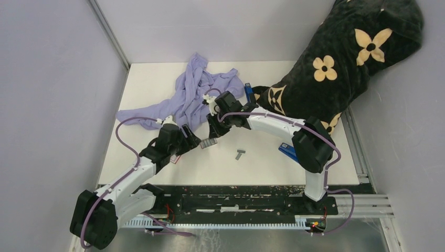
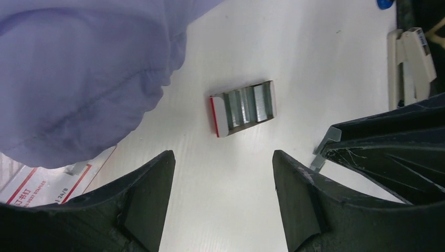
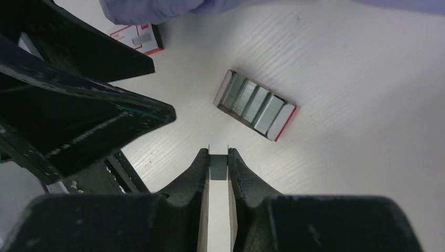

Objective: Unload the staples from the stapler
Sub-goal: Place the staple in the staple box.

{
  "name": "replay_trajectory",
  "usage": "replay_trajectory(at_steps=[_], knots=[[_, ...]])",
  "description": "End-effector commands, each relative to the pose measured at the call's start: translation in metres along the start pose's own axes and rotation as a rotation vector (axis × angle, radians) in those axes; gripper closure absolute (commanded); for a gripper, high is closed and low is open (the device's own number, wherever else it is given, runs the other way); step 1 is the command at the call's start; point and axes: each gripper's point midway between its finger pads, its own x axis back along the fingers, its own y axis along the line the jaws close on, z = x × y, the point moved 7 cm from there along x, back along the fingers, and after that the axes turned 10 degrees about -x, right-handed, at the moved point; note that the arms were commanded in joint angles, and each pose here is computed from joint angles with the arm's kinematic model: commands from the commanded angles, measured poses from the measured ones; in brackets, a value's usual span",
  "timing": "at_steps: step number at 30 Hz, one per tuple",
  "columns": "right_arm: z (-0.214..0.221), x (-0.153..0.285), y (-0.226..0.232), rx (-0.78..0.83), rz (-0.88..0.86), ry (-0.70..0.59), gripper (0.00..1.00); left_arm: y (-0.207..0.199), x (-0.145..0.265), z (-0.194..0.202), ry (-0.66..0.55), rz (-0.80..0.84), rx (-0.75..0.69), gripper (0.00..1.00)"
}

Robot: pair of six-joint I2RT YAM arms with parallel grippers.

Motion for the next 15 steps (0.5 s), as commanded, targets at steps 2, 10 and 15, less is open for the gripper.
replay_trajectory(at_steps=[2,10,15], knots=[[-0.030,-0.009,0.031,0.000,0.004,-0.125,0.93,-0.002,-0.001,-0.009,-0.010,-0.040,0.048,0.27],[-0.023,-0.026,0.029,-0.051,0.137,-0.163,0.91,0.004,0.003,-0.006,-0.034,-0.061,0.047,0.30],[-0.016,-0.036,0.031,-0.055,0.225,-0.181,0.91,0.006,0.011,-0.005,-0.062,-0.052,0.062,0.30]])
